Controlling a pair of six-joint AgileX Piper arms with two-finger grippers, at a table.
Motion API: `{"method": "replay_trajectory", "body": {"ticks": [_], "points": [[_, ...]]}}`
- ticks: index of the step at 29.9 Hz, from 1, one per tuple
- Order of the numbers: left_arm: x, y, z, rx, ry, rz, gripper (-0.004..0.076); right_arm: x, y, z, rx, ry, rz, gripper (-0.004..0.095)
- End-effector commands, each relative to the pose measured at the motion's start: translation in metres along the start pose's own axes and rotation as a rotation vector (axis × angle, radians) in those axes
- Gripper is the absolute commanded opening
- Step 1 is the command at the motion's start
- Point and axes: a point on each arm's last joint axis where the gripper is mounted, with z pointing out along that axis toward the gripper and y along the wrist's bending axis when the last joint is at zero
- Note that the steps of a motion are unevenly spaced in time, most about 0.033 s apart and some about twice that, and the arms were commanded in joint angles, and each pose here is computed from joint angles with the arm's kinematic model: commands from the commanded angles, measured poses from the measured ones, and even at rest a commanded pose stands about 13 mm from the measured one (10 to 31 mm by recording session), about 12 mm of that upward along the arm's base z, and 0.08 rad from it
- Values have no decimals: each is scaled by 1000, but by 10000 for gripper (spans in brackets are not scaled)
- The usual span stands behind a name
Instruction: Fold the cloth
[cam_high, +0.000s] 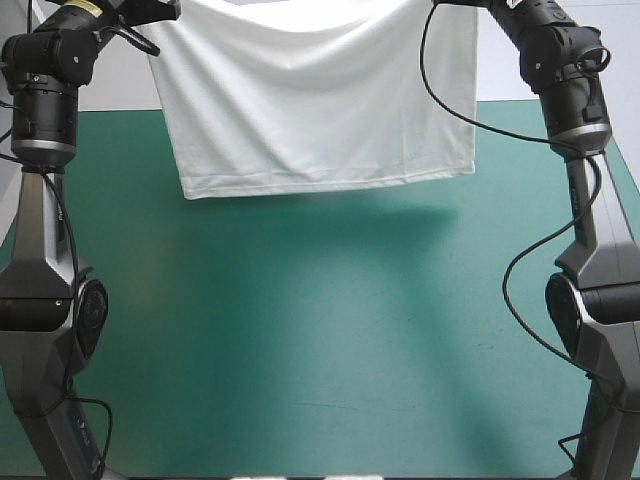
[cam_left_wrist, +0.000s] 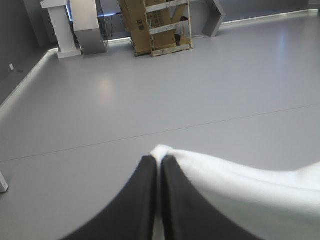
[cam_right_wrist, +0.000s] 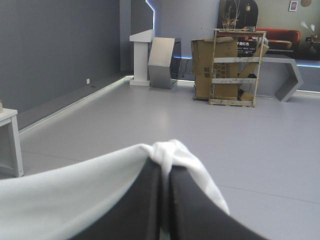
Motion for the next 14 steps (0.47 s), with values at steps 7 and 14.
{"method": "replay_trajectory", "body": {"ticks": [7,14], "points": [[-26,-2,-31,18,-14,32,21,-32,-6,-31,-37,99,10,-17],[8,-10,-32,108,319,27,21,23,-6,-37,-53,611,57,-17]]}}
